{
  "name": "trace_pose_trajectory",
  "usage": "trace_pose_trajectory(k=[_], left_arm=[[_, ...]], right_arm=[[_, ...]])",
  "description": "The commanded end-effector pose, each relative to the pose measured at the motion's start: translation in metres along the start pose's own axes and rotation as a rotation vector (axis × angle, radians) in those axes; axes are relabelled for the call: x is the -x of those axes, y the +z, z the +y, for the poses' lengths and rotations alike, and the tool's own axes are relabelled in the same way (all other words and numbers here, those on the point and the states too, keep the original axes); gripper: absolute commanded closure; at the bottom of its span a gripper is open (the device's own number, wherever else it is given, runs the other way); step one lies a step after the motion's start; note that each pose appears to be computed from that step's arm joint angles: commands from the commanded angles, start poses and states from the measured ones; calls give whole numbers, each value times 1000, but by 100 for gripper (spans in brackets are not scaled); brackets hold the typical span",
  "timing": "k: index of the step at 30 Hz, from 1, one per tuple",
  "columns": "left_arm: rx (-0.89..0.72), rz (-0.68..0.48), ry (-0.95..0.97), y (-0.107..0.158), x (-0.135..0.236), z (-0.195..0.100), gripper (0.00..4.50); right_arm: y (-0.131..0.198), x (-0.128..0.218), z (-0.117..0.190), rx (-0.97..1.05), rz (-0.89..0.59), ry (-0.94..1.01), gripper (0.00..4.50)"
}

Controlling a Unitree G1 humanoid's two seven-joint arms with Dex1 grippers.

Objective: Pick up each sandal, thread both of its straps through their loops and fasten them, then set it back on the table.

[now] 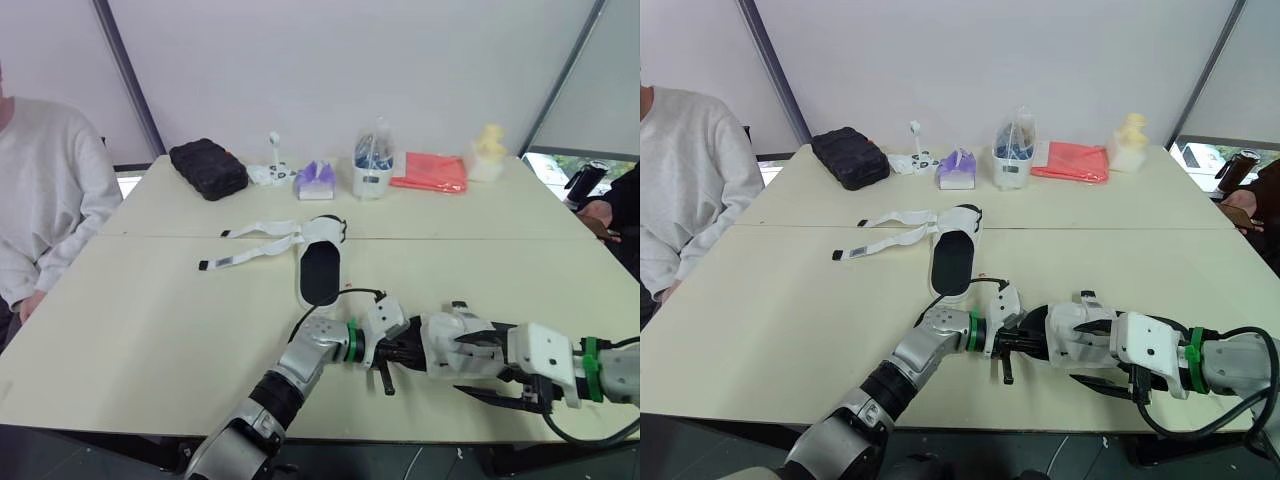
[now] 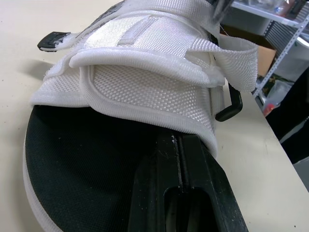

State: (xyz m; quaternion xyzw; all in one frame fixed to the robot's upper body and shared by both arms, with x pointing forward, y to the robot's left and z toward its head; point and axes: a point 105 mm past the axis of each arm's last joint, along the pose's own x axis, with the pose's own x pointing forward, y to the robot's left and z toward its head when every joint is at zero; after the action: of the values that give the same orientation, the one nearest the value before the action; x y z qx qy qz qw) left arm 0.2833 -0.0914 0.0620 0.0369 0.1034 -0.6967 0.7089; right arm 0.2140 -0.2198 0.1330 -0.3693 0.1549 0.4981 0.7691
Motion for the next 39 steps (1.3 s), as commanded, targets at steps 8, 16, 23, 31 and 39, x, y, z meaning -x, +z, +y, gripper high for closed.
trace_pose_trajectory(k=[8,16,23,31,39], left_arm=[[112,117,16,-39,0,-4,450],[114,114,9,-39,-1,-4,450],[107,117,-5,-39,-3,-6,450],[79,121,19,-42,3,-7,450],[46,127,40,-43,8,-8,450]], right_arm=[[26,1,48,12,-43,176,108],[18,17,37,-153,-18,41,108],[-2,31,34,-776,-109,-5,108],[2,16,29,-1177,-261,155,108],[-7,-4,37,-1249,-204,237,108]])
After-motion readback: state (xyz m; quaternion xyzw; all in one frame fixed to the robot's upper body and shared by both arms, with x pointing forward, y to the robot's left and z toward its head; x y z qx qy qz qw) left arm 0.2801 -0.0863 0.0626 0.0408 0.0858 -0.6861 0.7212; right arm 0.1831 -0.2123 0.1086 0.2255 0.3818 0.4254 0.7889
